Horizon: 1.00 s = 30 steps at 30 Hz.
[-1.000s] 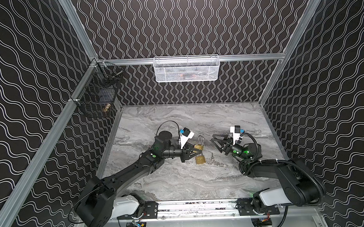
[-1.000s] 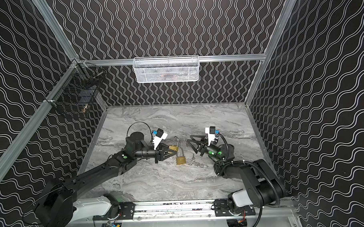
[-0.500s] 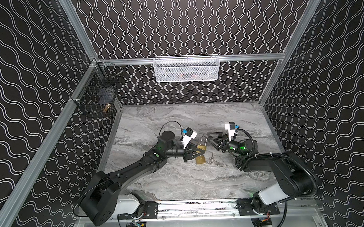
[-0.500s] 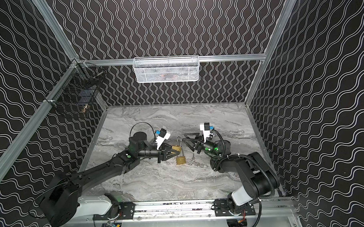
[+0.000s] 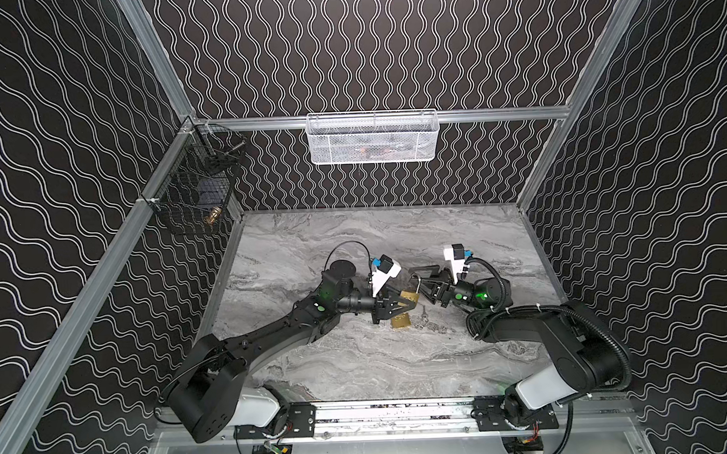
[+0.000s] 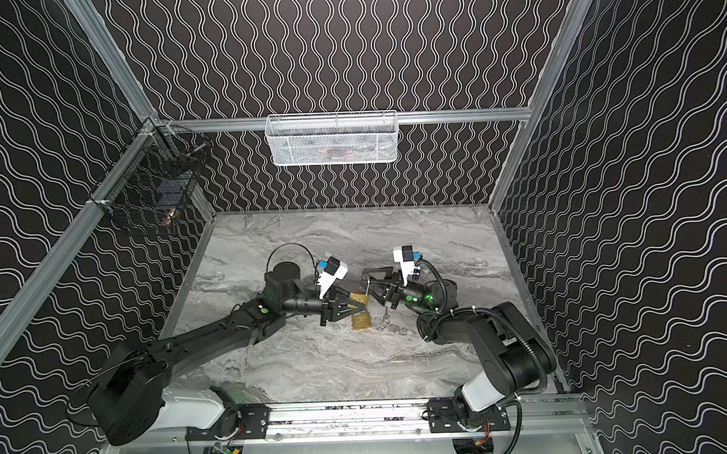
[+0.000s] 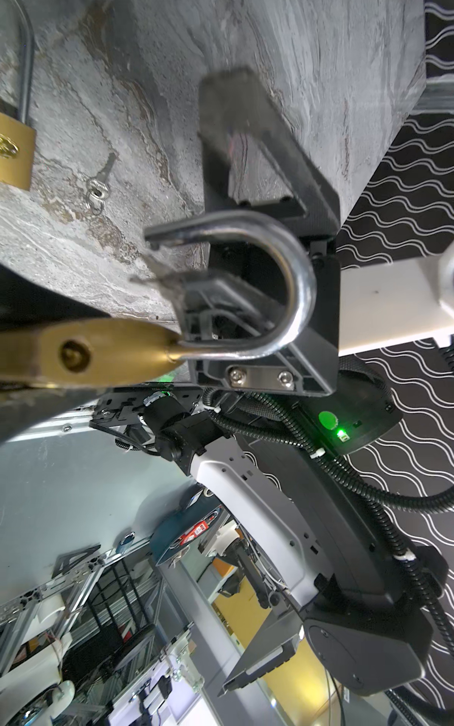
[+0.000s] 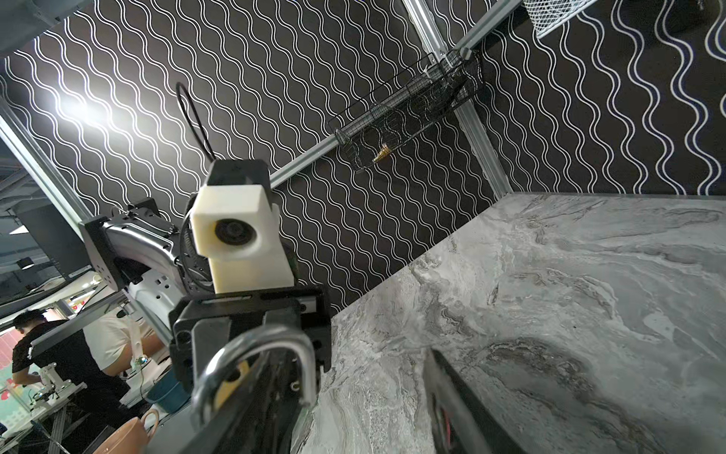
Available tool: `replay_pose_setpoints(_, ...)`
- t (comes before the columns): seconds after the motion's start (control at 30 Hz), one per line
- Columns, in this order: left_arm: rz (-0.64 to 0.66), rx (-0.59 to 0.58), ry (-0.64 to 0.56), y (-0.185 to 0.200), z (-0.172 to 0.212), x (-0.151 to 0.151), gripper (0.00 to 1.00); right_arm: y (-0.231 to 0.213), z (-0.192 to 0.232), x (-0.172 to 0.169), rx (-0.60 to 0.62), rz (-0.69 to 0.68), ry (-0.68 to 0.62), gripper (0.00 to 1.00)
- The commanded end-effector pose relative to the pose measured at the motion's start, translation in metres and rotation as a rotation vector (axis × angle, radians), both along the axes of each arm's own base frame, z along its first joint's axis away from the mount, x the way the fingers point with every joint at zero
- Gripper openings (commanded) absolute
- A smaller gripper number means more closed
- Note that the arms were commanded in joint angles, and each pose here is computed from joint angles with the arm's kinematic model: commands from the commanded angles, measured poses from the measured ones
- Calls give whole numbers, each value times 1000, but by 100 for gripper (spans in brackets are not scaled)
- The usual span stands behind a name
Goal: Unlock with the key
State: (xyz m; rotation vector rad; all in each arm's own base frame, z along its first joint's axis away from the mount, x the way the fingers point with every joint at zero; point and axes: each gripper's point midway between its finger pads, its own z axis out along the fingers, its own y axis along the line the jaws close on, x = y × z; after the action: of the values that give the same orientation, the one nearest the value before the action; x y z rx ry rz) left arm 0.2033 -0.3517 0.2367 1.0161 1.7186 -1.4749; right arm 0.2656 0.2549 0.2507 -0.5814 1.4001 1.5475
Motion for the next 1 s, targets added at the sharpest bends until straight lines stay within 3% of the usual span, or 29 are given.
replay_pose_setpoints(0.0,-45,-35,-54,-7,13,-6,0,-3,22,-8,55,4,-114,61)
replay_pose_setpoints(0.13,-68,-28,-44,-11,11,-11,0,-2,23,-5,62,2,-100,62)
replay_pose_setpoints(0.3,-21,7,-57,-7,9,-6,0,-7,16,10,53,-96,-44,63)
replay_pose_setpoints(0.63,228,164,-184,5,3,22,0,-22,-15,55,-197,-432,49,66)
replay_pose_setpoints(0.97,529,351,-347,21,-3,57,0,-39,-24,65,-235,-551,94,68)
